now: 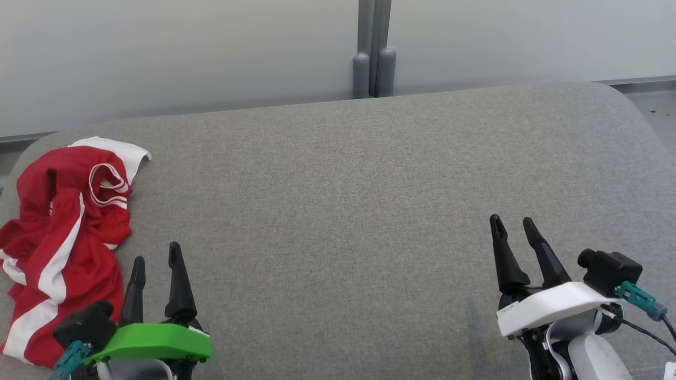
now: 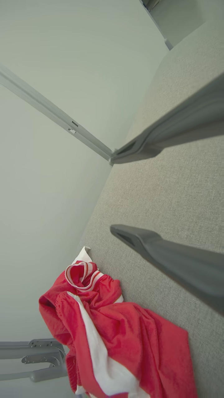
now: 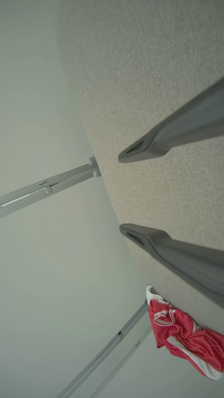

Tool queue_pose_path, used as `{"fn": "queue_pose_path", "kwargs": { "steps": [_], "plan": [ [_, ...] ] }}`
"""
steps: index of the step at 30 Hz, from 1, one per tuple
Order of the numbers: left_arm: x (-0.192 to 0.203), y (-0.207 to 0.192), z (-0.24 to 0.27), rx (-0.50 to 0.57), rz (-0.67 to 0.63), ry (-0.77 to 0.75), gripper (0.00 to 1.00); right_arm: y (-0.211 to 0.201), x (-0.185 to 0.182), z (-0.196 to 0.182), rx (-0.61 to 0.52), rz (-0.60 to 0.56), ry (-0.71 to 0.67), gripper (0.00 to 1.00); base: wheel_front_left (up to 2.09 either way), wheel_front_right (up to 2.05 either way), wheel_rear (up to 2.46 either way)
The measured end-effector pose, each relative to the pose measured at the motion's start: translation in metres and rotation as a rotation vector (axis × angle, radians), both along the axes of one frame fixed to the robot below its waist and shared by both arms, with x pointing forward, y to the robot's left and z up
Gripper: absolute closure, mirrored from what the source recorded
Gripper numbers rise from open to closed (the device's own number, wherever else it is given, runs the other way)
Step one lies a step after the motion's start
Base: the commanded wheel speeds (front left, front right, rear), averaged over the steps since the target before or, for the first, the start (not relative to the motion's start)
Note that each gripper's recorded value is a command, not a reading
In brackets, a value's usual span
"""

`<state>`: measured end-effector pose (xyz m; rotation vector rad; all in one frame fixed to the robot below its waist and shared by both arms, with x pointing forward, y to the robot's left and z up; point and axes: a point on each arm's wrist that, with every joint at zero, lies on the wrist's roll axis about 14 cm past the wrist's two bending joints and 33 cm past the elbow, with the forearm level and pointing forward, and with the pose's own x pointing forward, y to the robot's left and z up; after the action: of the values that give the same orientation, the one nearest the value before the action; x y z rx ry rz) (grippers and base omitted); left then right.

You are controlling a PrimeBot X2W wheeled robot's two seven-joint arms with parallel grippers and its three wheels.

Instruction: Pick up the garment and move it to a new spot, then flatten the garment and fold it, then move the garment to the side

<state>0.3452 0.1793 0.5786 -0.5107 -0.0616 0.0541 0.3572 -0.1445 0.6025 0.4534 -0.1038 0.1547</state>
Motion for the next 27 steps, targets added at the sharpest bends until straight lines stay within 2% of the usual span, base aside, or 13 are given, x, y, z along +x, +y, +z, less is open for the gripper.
{"fn": "queue_pose_path", "kwargs": {
  "steps": [27],
  "plan": [
    [-0.008,-0.011,-0.006,0.267,-0.048,-0.017,0.00,0.021,-0.007,0.010,-0.234,0.039,-0.101,0.00,0.00,0.00,0.00]
  ]
}}
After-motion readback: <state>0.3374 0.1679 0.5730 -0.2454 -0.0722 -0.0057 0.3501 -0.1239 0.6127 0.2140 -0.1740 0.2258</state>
